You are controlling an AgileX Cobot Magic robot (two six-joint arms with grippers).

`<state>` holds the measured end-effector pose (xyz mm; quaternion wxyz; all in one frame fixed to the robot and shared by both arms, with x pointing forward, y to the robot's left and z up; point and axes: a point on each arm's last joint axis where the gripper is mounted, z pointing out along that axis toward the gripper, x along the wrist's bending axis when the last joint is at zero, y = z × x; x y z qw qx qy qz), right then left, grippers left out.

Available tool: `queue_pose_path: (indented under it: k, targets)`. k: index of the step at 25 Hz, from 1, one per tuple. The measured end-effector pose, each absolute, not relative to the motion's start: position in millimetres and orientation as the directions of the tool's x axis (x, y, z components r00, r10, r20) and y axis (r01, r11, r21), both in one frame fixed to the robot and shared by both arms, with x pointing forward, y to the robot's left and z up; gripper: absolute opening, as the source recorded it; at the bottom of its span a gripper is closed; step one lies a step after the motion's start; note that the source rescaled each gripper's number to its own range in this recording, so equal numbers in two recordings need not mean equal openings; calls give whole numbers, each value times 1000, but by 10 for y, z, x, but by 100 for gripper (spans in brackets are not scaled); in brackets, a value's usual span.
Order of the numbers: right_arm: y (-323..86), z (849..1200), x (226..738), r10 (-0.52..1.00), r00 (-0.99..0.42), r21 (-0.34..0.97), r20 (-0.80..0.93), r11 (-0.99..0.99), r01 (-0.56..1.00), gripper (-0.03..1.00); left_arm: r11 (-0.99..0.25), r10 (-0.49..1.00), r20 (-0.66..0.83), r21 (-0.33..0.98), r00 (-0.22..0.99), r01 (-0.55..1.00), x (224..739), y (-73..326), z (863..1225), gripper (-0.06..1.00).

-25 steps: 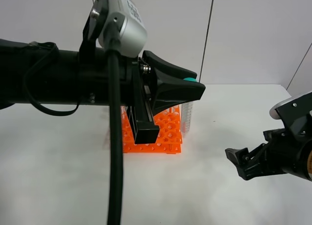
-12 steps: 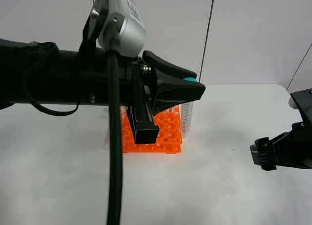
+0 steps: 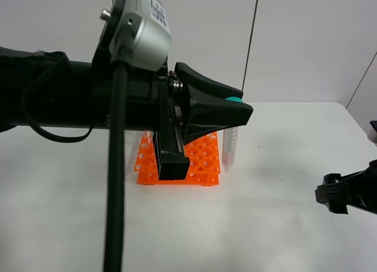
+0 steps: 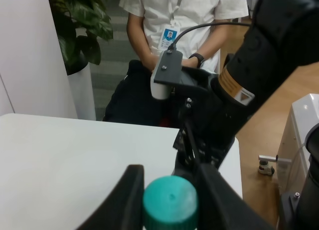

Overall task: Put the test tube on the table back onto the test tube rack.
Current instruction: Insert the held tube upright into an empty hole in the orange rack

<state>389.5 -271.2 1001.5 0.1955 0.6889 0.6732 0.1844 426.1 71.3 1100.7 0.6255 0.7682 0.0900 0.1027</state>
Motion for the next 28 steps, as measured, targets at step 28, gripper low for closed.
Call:
queue_pose_path:
  k: [28]
  targets:
    - [-3055, 9974, 3644, 976, 207, 171, 59, -215, 962, 84, -200, 263, 44, 980, 964, 10, 4258, 712, 11008, 0]
